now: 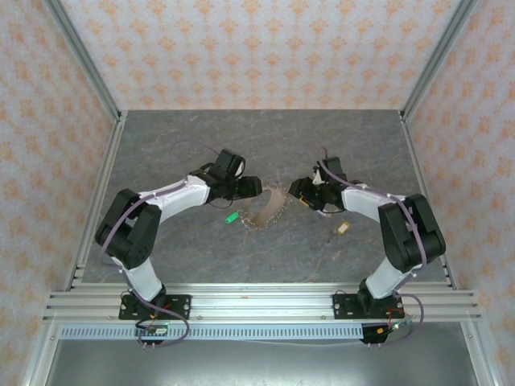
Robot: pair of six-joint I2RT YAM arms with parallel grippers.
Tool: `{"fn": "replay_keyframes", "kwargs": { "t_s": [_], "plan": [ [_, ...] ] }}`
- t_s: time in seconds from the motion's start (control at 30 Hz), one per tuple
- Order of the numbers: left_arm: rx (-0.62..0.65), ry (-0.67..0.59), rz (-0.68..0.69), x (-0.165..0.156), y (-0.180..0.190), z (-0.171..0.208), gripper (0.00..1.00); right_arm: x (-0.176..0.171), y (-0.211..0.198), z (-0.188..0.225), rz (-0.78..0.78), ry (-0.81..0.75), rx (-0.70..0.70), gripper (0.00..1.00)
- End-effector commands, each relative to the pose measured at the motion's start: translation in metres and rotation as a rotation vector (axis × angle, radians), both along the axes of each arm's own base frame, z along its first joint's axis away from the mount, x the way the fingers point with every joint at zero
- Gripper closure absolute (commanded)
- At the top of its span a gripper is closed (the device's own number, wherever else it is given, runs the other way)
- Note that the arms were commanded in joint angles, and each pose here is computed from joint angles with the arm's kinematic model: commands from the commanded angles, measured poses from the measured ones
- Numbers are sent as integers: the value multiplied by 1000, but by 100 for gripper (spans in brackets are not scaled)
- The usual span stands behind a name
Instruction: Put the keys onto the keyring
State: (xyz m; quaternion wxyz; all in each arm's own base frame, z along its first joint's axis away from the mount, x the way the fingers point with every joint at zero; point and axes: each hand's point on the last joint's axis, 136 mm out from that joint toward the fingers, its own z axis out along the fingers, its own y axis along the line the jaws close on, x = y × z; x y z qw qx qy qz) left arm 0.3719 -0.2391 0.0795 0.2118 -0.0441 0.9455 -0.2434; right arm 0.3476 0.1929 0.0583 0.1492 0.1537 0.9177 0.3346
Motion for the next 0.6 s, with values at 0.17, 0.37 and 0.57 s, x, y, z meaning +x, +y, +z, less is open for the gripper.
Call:
{"fn": "replay_keyframes", "kwargs": {
  "t_s": [0.17,0.37,0.57],
  "plan": [
    [101,54,-13,-1,7,-16,40,17,15,0,23,-3,41,51],
    [134,71,-44,0,7,-24,40,20,24,-8,47,25,61,50],
    [138,89,-47,1,5,-33,50,20,25,-17,55,45,54,51]
  ]
}}
